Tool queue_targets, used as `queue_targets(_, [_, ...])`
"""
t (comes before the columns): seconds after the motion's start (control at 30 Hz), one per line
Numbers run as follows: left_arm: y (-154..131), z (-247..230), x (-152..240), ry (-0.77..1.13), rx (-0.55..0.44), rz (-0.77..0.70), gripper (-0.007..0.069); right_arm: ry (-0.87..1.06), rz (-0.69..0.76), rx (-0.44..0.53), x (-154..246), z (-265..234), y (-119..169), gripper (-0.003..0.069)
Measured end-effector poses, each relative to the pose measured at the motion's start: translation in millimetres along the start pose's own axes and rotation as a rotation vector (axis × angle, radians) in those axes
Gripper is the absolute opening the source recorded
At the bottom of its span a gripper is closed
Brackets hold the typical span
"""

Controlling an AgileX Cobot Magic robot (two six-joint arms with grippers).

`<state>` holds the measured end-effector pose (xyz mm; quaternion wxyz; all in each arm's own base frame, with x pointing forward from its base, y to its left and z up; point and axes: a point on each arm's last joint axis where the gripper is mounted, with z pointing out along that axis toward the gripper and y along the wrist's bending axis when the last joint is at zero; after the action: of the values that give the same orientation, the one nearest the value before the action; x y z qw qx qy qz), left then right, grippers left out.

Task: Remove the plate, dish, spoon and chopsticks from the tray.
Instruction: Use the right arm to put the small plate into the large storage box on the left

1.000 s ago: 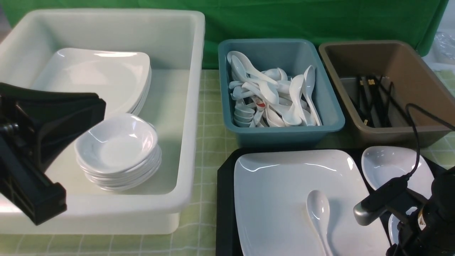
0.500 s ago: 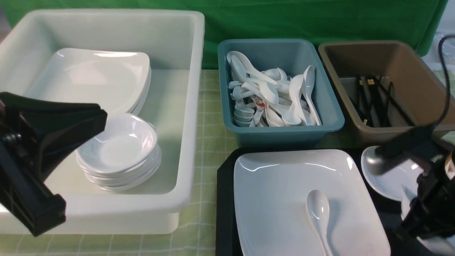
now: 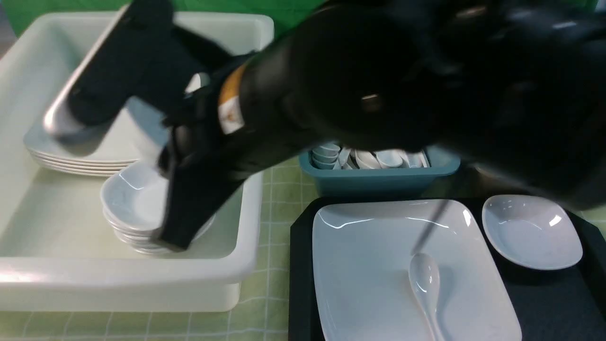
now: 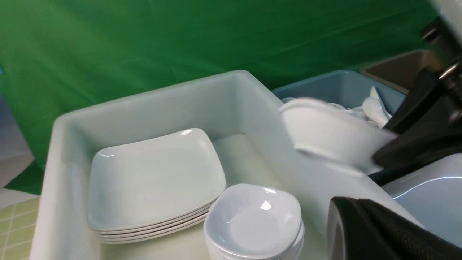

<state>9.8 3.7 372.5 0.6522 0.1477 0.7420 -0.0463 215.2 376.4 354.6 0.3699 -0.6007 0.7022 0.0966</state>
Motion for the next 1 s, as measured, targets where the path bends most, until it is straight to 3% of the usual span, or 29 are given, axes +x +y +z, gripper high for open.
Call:
queue_targets(0.27, [-2, -7, 8, 0.044, 0.019, -0.035, 0.0010, 0.038, -0.043, -0.004, -9, 91, 1, 0.0071])
queue_targets(0.4, [-3, -7, 8, 0.045, 0.030, -0.044, 0.0010, 0.097, -0.104, 0.036, 0, 114, 0, 0.0134])
queue_targets(0.63, [-5, -7, 6, 0.028, 0.053, -0.068, 0.0010, 0.264, -0.117, 0.042, 16, 116, -1, 0.0474])
queue_targets(0.73, [-9, -4, 4, 0.027, 0.102, -0.059, 0.0010, 0.323, -0.093, 0.037, 14, 91, -3, 0.0559])
queue_targets(0.87, [-17, 10, 0, 0.062, 0.188, -0.043, 0.0010, 0.378, -0.031, 0.046, 8, 36, -12, 0.0532])
queue_targets(1.0, [-24, 35, -7, 0.093, 0.257, -0.021, 0.0010, 0.352, 0.100, 0.114, 18, -21, -41, 0.0350])
